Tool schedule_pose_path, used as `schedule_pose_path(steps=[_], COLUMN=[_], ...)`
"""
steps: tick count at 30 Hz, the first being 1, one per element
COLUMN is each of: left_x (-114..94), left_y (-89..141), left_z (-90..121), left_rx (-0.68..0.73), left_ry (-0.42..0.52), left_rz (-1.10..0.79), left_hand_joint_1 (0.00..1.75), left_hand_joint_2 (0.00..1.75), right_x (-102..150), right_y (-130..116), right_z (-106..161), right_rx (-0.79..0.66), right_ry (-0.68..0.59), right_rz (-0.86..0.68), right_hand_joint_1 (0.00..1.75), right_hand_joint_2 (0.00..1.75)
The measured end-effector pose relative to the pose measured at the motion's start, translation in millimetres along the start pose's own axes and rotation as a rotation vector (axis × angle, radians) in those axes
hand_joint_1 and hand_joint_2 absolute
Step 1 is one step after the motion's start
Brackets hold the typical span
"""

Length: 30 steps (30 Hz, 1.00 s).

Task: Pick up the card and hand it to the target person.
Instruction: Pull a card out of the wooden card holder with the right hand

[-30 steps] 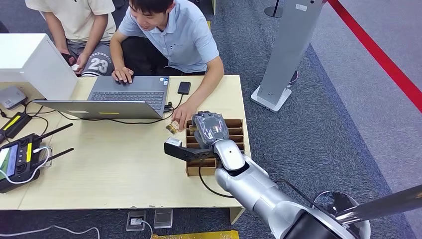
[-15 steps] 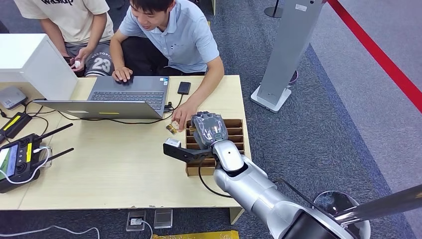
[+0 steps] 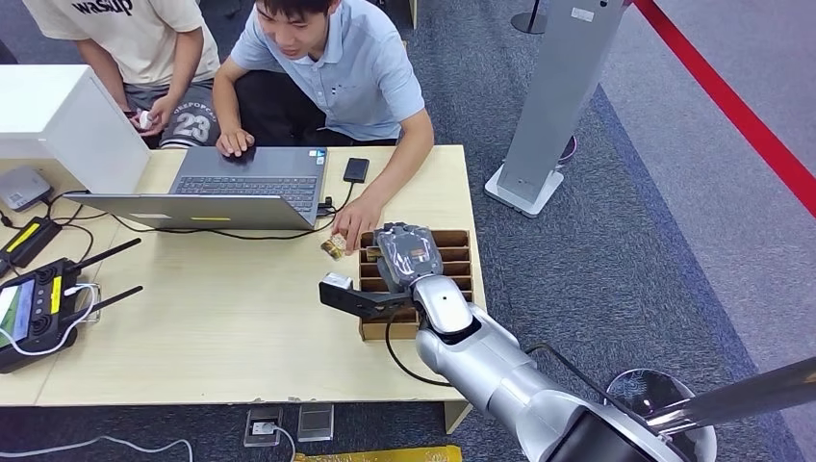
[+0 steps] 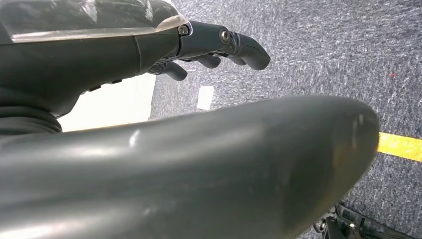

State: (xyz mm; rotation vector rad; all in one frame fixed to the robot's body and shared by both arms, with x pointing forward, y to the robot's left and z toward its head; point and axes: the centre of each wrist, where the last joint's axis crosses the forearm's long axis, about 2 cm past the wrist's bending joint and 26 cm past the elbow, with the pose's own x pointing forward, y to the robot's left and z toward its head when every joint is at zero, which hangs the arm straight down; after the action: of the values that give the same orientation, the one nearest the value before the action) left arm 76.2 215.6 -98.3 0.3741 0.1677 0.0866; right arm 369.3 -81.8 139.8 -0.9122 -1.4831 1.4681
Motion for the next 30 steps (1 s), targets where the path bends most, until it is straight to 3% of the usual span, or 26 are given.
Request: schedule_pose_path(steps=[4,12,23,30], left_x=[0,0,0,0], left_y=[0,0,0,0], left_z=[0,0,0,0], left_rx=[0.002,0.010,0.011,0.013], left_ry=[0.002,0.007,0.005,-0.004], left_rz=[0.003,0.006,0.007,0.007], left_hand_joint_1=[0.00,0.00,0.00,0.00], left_hand_joint_2=[0.00,0.00,0.00,0.00], right_x=[0,-1,1,1], right_y=[1,0,-15,-45], right_z=[0,0,-4,-9], right_rx=[0.005,-0.022,-0.171,-0.313], right_ry=[-0.008,-0.024,-0.080,-0.102], right_rz=[-0.002,-0.015,-0.090,-0.151], right_hand_joint_1=[1.21,1.75,1.75,1.75], right_hand_joint_2=[1.75,1.75,1.75,1.75])
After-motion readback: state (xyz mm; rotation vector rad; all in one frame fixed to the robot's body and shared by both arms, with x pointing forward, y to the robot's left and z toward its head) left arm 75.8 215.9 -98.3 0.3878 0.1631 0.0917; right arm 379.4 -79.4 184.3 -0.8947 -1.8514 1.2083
